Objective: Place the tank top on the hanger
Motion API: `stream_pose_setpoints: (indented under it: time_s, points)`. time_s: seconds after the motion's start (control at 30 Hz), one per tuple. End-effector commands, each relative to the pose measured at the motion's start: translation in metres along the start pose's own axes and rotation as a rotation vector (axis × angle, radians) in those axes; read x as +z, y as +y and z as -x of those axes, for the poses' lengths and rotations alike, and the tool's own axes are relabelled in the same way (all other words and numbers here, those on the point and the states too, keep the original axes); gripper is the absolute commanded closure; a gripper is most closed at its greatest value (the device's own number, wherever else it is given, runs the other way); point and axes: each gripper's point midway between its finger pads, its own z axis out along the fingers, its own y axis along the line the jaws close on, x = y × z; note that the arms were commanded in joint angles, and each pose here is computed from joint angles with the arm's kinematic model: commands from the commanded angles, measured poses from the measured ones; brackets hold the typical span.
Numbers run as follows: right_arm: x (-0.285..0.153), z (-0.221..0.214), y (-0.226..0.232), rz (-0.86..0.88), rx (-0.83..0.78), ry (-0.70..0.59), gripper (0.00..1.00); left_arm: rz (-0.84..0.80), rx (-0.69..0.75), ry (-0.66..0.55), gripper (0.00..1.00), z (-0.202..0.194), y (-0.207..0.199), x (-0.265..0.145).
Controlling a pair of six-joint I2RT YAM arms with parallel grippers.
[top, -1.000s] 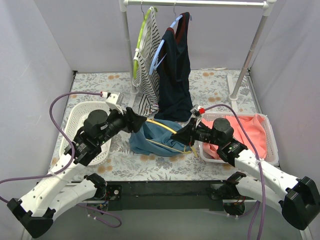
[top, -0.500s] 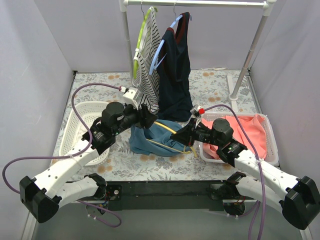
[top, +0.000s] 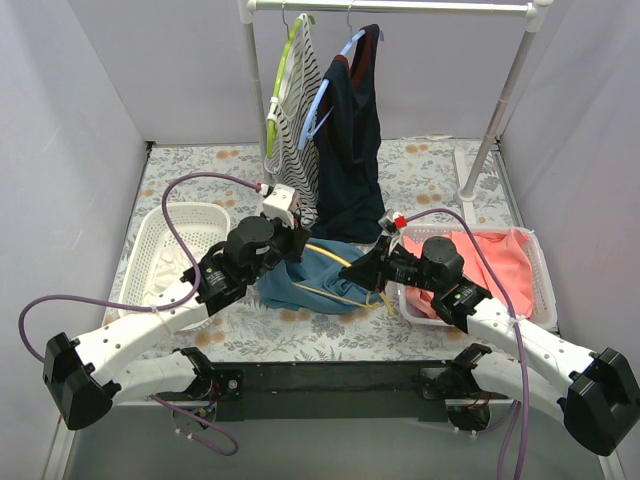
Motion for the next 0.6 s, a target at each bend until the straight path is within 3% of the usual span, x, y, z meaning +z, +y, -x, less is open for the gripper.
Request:
stream_pose_setpoints:
  time_s: [0.0, 0.13, 0.33, 0.47, 0.57]
  points:
    - [0.003, 0.038, 0.017, 0.044, -0.084, -0.098, 0.99, 0.065, 0.003, -0.069, 1.0, 0.014, 0.01, -0.004]
    - [0.003, 0.038, 0.014, 0.024, -0.083, -0.08, 0.99, 0.074, 0.014, -0.078, 1.0, 0.014, 0.013, -0.009]
    - [0.002, 0.047, 0.011, -0.022, -0.097, -0.082, 0.78, 0.062, 0.053, -0.093, 1.0, 0.018, 0.012, -0.018]
    - [-0.001, 0.063, 0.007, -0.093, -0.09, -0.084, 0.55, 0.07, 0.072, -0.102, 1.0, 0.022, 0.013, -0.024]
    - [-0.01, 0.078, 0.002, -0.186, -0.065, -0.105, 0.44, 0.067, 0.085, -0.105, 1.0, 0.023, 0.013, -0.027]
